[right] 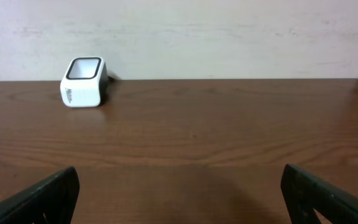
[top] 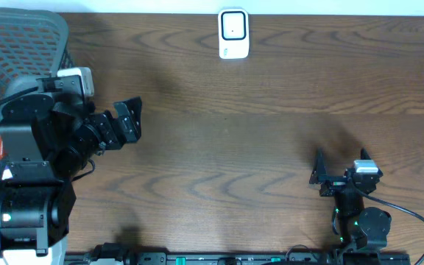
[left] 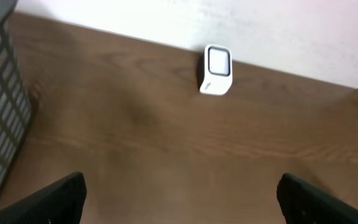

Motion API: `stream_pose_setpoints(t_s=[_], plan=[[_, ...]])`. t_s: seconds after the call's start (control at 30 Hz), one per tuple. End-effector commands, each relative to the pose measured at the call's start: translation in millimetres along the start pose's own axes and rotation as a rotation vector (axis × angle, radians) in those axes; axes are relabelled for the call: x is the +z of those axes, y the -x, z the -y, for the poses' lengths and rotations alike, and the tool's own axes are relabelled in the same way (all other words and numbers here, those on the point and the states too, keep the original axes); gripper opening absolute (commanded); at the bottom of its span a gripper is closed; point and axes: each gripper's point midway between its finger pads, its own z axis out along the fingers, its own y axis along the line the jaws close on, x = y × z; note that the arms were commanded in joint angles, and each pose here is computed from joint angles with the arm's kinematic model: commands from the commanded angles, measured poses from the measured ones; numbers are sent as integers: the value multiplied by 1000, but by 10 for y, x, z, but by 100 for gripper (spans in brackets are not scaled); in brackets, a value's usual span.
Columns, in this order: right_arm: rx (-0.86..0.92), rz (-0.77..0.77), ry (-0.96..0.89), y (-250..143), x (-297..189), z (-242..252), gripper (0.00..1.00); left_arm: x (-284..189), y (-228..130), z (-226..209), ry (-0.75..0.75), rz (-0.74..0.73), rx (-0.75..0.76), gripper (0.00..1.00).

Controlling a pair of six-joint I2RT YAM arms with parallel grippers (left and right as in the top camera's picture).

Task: Scan the item barcode
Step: 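Swing the left gripper over the grey basket and lower into it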

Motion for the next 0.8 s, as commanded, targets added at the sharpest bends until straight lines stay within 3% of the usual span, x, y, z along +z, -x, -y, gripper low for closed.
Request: stream_pose_setpoints(t_s=[0.0,0.2,0.37,0.53,0.77], plan=[[7,-2,-3,-9,-1,9,99,-19,31,-41,26,5,10,98],[7,-1,-3,-8,-1,9,99,-77,166,-14,39,6,-19,98],[7,-2,-3,-9,-1,9,99,-118,323,-184,171,-18,-40,98],[7,-2,-3,-9,-1,9,99,-68,355,-422,274,-32,-153,98],[7,-2,-3,-9,-1,9,99,-143,721,-734,323,119,-246,98]])
